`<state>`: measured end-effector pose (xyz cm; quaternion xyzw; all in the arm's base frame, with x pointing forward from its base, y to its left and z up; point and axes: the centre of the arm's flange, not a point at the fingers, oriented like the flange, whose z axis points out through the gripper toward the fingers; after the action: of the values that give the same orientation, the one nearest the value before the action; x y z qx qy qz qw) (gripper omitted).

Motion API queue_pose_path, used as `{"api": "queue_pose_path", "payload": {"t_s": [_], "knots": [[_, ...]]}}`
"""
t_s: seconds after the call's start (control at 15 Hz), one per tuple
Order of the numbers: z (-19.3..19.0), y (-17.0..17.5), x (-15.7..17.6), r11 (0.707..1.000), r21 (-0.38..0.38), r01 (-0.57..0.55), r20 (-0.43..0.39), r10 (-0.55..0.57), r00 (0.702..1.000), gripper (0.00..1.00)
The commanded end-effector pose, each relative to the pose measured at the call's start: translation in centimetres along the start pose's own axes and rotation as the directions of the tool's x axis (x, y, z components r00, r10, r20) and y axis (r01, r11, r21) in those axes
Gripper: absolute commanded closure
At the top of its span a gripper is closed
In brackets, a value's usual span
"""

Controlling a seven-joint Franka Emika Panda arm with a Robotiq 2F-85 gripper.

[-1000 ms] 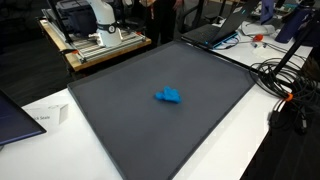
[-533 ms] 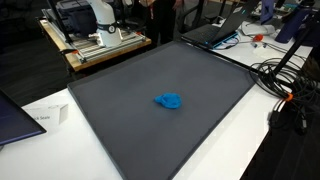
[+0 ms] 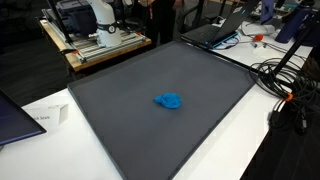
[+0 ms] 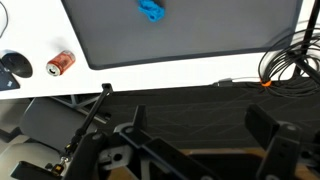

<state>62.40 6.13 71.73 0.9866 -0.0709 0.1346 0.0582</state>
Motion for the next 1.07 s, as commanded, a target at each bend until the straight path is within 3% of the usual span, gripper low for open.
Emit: {"api": "queue_pose_path", "payload": {"t_s": [0.0,0.67,1.0], "knots": [[5.6,-0.8,-2.2,0.999,-0.029,0.032,0.028,-0.031,0.999,0.00],[17.9,-2.7,-4.9,0.990,-0.032,0.138,0.101,-0.134,0.986,0.00],[22.7,-2.9,-5.6,0.981,-0.076,0.181,0.108,-0.172,0.979,0.00]]}}
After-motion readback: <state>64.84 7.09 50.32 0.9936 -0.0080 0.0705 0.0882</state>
